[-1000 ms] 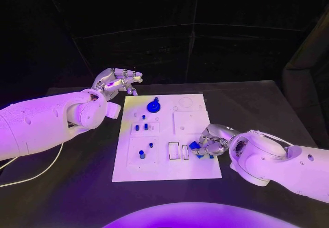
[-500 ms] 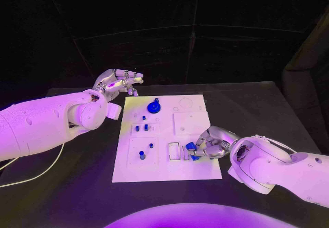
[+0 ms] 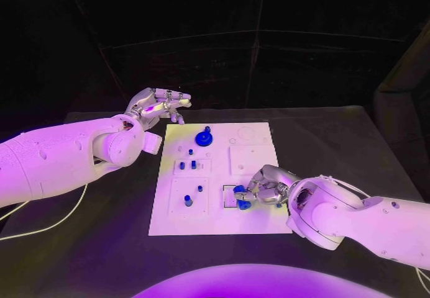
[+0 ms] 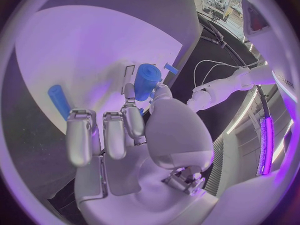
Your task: Assemble the parts on the task board
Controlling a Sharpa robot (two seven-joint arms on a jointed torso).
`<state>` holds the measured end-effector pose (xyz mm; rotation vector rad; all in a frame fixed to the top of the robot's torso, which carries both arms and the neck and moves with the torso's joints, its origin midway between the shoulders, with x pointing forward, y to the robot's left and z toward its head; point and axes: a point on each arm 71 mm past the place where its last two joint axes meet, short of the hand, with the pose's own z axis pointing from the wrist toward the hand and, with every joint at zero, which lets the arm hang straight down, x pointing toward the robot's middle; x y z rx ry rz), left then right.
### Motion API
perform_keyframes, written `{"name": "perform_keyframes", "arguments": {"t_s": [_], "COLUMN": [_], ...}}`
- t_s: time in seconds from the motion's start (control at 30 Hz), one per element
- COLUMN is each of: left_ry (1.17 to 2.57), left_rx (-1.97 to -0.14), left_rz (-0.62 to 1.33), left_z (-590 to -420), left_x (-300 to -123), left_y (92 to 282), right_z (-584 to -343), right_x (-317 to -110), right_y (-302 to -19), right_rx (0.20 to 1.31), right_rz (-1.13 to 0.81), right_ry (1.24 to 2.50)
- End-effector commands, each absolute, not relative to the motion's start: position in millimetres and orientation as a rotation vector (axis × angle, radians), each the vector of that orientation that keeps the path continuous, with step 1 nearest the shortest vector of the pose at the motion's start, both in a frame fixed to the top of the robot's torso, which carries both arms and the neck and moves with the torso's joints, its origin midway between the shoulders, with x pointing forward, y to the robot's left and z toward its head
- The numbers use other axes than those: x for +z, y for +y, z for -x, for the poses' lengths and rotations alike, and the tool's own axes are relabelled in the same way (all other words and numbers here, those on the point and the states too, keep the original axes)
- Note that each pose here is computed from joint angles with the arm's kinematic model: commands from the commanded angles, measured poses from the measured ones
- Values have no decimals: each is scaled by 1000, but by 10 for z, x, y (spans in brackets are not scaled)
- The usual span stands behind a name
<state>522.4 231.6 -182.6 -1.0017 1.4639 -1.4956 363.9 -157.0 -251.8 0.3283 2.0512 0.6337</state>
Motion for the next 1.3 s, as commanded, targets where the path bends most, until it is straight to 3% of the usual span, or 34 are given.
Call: {"name": "perform_keyframes", "arguments": {"t_s": [0.03,1.3], "left_ry": [1461,1467], "left_rx": [-1517,-1519], "left_rz": [995,996], "left_z": [-5223,-5224], "left_x": [-1809,-1813], "left_y": [2299,2297], "right_z": [-3674,-3699], "right_x": [-2512,-2470], "right_y": [-1549,-1291], "right_rx": [594,660], "right_rz": [-337,-302], "right_ry": [2025,1958]}}
